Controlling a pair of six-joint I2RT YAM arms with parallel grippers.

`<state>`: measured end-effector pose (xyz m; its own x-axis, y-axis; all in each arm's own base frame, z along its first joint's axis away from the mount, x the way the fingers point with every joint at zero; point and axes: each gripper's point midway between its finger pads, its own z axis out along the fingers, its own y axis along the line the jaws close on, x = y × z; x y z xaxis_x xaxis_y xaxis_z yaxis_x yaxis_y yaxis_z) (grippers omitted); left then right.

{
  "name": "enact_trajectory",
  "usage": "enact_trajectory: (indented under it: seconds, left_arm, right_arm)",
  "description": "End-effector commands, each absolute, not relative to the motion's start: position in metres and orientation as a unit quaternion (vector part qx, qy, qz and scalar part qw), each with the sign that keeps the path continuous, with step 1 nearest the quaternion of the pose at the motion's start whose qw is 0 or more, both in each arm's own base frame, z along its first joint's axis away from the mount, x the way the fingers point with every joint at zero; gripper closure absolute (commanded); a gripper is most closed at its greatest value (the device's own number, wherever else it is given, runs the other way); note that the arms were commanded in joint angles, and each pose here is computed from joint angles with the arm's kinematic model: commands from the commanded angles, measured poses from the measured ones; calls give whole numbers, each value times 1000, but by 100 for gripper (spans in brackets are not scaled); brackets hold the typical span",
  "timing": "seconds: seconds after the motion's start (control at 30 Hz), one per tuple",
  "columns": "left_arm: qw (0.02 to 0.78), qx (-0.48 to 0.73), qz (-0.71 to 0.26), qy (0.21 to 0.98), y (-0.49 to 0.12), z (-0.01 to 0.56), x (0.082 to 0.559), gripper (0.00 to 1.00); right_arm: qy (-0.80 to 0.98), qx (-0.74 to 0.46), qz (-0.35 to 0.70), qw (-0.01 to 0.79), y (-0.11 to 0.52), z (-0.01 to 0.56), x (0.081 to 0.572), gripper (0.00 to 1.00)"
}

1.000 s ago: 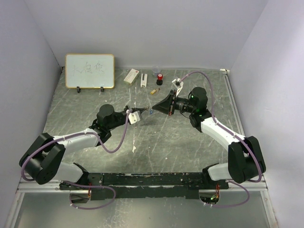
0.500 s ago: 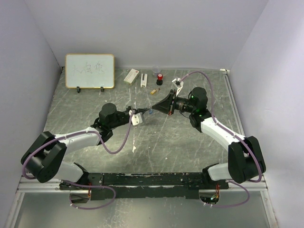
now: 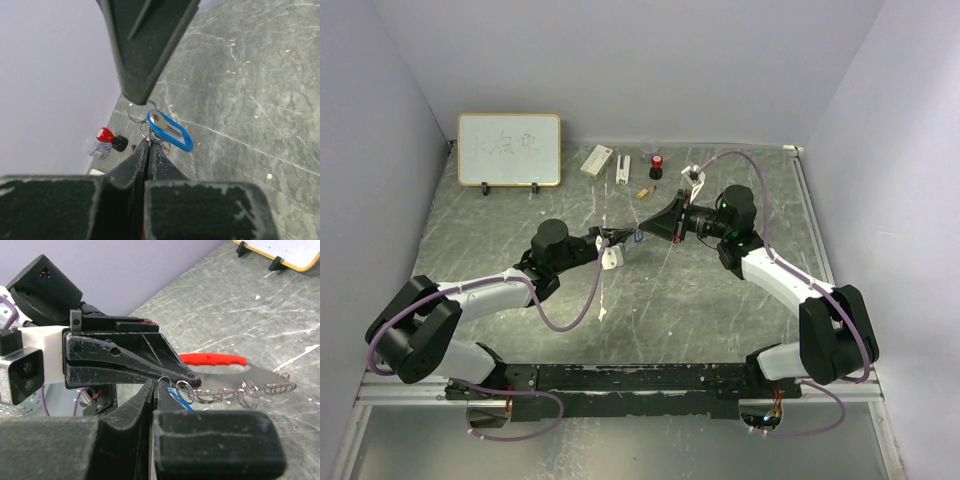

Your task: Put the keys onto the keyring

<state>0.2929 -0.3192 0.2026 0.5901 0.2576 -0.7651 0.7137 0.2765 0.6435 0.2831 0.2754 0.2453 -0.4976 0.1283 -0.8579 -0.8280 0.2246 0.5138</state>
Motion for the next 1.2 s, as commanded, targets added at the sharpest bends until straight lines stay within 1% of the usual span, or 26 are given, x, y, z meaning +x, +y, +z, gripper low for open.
enact_trajectory:
  seconds: [0.0,0.3,1.17]
  left_arm:
    - [721,564,-138,378,-322,234,298,93]
    - [728,566,-126,367,-320,239,297,93]
    - [727,582,-110,348,-321,231,290,93]
  right_arm:
    - [656,-265,566,423,277,242,281,100]
    - [659,-259,565,424,275,239,279,100]
    - [648,-246,564,448,276,260,291,100]
